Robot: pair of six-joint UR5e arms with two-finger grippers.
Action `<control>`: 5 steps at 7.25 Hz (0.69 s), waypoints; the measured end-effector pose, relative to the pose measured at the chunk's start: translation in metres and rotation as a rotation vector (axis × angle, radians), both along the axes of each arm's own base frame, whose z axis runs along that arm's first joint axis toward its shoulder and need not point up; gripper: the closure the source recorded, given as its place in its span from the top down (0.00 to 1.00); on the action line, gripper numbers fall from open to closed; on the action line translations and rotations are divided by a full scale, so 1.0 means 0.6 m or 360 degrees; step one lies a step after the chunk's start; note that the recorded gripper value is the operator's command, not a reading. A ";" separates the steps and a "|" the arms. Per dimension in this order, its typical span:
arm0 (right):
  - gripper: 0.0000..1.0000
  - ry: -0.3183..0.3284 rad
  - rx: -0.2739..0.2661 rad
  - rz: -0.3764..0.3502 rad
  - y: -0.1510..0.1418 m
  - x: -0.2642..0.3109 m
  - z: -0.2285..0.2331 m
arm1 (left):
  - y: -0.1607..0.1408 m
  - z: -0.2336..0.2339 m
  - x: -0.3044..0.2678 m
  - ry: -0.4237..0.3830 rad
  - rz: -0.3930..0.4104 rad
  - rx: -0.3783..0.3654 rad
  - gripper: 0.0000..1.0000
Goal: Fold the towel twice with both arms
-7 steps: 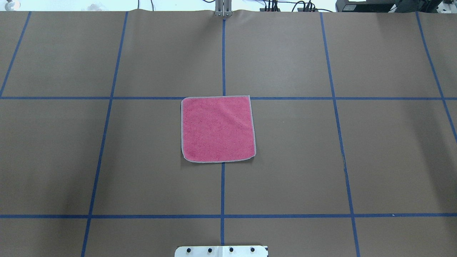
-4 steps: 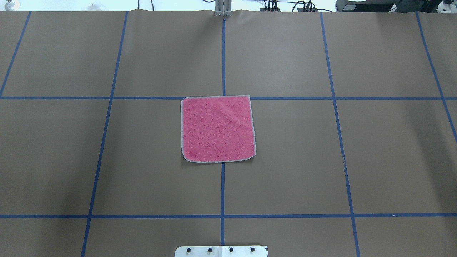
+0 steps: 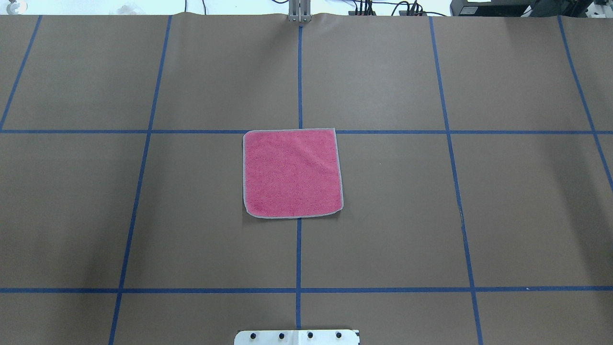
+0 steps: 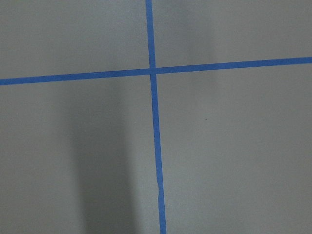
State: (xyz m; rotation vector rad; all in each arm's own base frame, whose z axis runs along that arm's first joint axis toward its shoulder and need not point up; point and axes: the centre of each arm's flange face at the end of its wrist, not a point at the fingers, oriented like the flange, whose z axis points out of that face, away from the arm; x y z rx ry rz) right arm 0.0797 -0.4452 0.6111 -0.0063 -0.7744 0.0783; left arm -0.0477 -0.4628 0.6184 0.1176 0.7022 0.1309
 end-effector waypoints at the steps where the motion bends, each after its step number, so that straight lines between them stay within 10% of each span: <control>1: 1.00 0.0004 0.0030 0.0000 -0.014 -0.001 -0.016 | -0.017 -0.021 0.001 0.0004 0.0001 0.0050 1.00; 5: 1.00 -0.0021 0.0234 0.0016 -0.144 -0.039 -0.173 | -0.105 -0.159 0.058 0.0069 -0.0039 0.0211 1.00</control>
